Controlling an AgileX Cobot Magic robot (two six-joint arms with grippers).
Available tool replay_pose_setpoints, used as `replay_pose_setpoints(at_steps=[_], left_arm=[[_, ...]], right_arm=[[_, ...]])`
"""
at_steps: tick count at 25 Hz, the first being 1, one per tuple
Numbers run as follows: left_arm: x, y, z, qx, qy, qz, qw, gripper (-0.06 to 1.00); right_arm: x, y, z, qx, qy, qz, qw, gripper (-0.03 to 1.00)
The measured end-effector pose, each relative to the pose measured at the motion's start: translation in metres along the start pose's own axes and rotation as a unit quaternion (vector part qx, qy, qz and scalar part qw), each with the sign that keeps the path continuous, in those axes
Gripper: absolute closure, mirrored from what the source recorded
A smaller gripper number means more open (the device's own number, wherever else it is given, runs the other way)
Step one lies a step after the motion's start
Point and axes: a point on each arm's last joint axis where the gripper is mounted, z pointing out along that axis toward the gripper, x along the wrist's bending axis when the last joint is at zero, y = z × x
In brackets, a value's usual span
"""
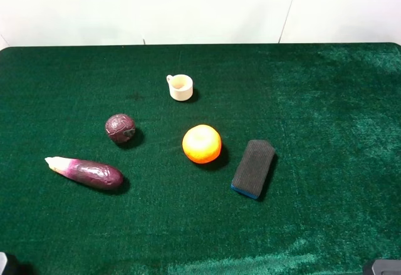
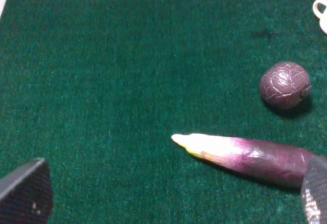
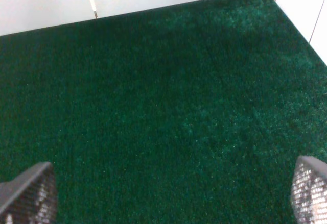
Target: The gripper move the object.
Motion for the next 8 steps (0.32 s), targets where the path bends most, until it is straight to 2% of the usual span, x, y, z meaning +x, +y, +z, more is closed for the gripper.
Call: replay_pose_setpoints(at_steps=[8], left_arm=[[0.0, 0.0, 0.0, 0.0, 0.0, 0.0, 1.0, -0.05]], right_arm=[[0.0, 0.0, 0.0, 0.0, 0.0, 0.0, 1.0, 0.27]])
